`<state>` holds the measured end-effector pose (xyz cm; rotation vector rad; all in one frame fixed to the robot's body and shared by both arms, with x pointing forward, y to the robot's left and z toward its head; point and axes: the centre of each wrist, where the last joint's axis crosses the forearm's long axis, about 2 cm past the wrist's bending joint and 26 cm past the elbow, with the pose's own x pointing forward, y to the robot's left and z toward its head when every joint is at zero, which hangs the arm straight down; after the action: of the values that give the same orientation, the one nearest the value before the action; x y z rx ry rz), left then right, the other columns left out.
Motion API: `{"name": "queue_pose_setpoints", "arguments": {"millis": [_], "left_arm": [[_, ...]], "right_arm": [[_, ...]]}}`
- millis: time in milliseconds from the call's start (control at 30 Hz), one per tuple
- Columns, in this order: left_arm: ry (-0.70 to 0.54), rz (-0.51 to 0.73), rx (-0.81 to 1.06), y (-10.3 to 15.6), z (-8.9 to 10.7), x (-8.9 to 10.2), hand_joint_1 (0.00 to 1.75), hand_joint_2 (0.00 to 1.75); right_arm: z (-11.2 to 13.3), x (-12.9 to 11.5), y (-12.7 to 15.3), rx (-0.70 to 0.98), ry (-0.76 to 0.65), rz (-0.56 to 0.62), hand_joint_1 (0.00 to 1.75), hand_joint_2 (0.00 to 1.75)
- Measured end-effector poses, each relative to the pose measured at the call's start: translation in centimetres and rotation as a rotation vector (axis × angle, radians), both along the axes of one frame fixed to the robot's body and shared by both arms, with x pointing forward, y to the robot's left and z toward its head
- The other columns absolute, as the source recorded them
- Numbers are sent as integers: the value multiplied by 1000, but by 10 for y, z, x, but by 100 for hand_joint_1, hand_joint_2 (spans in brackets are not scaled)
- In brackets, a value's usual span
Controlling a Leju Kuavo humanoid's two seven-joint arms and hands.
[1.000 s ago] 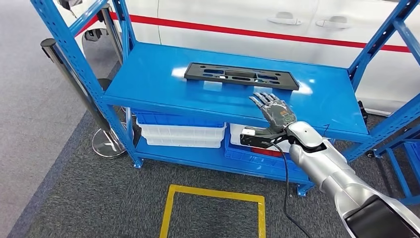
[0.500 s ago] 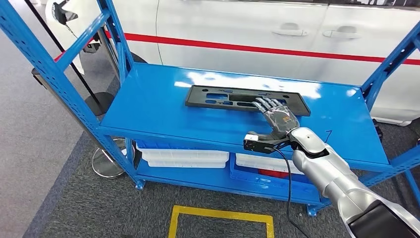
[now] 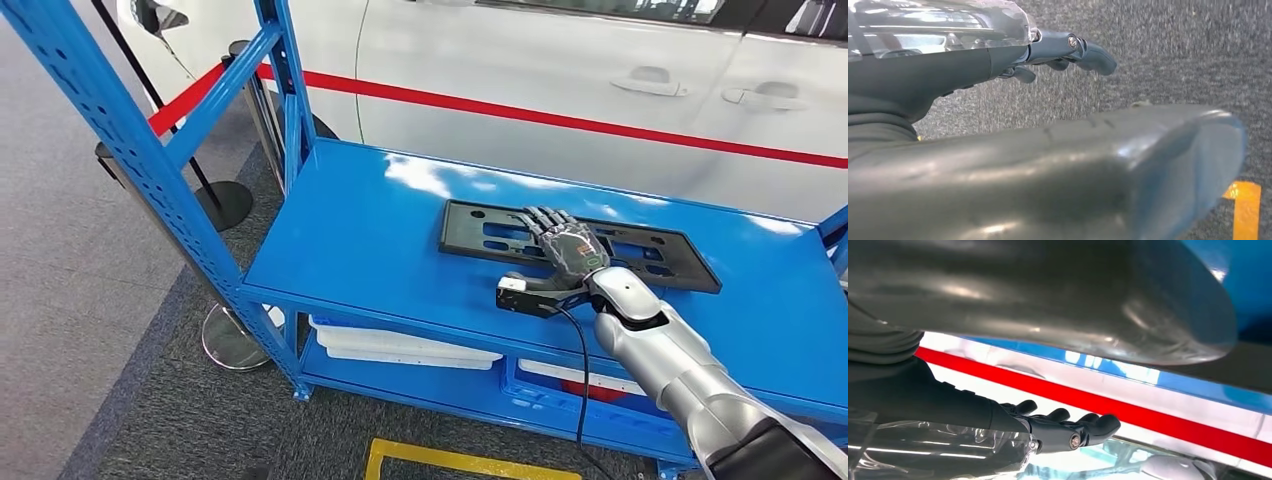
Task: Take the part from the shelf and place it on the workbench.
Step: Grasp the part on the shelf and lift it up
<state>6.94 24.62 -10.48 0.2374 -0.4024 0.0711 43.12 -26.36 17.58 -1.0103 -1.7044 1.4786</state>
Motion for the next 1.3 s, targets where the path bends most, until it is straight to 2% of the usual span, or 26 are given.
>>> {"name": "queue_pose_setpoints", "arguments": {"millis": [533,667,833,1000,1133,1233,1300], "left_arm": [[-1,-2,-23,-3,0,2,0,0],[6,10,-31,-3,0,2,0,0],[18,18,-17,-2,0,0,0,0],[22,19,-1,-1,0,-1,0,0],[13,13,8,0,0,-1,0,175],[-32,12,17,0,0,-1,0,175],[-107,21,17,0,0,-1,0,175]], "right_arm": [[2,1,0,-8,14,3,0,0],[3,2,5,2,31,25,0,175],[5,5,17,201,314,85,0,175],[14,10,21,271,354,98,0,175],[19,12,20,282,351,99,0,175],[19,12,20,298,354,98,0,175],[19,12,19,310,349,92,0,175]]}}
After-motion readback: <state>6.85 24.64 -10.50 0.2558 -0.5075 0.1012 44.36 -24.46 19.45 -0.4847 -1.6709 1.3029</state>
